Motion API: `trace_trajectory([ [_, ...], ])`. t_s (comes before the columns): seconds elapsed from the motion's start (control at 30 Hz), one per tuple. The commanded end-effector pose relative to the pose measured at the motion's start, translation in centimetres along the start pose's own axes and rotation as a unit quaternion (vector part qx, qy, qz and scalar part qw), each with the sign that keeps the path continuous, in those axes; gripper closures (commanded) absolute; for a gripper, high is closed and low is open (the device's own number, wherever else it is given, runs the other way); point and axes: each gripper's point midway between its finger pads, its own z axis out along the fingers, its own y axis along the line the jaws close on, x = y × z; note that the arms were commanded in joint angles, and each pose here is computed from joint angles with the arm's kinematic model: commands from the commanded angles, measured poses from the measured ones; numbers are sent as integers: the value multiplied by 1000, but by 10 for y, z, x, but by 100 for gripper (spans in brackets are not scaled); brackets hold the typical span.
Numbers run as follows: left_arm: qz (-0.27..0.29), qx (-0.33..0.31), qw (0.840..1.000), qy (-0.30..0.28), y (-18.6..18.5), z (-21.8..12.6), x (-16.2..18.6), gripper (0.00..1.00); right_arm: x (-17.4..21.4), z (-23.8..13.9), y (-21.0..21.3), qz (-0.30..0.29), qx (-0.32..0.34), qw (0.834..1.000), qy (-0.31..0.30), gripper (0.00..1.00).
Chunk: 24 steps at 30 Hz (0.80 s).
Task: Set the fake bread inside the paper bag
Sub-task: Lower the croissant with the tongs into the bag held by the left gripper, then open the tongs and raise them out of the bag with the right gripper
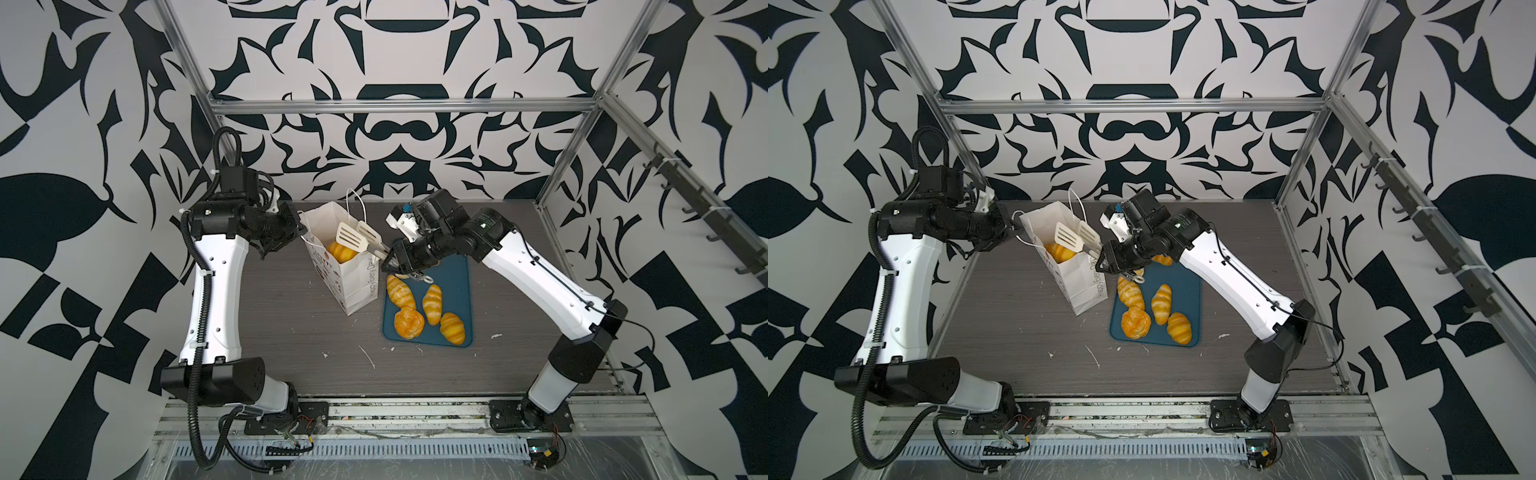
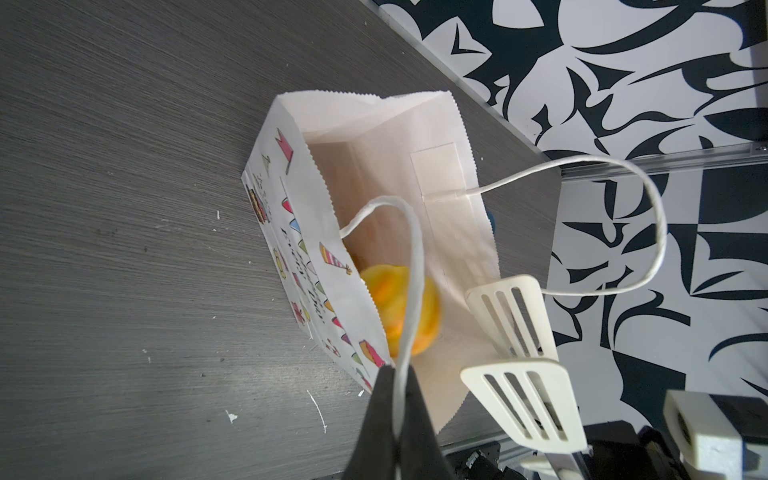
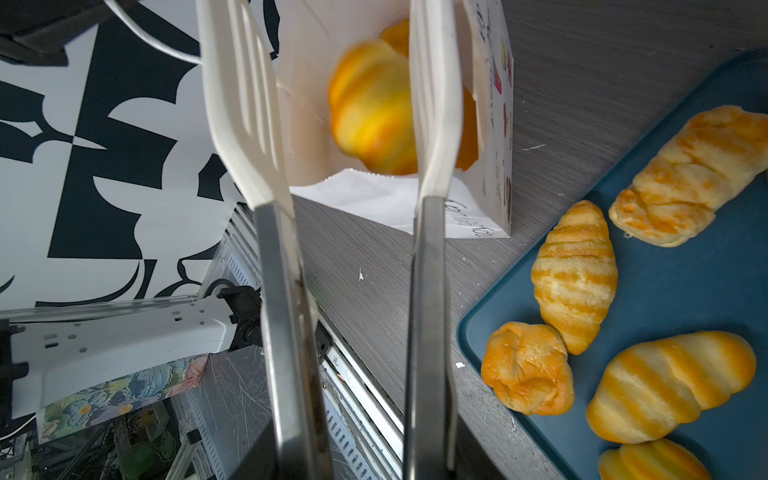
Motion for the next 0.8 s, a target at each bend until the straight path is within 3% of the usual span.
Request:
trace_trajectory([
  [0.0, -7, -4, 1000, 7, 3, -8, 10, 100, -15, -31, 25, -30, -21, 998, -53, 53],
  [0.17, -6, -6, 1000, 8, 3, -8, 11, 100, -19, -39, 29, -35, -22, 997, -66, 59],
  [0.77, -7, -3, 1000, 3, 1, -10, 9, 100, -51, -103, 46, -52, -20, 987, -148, 59],
])
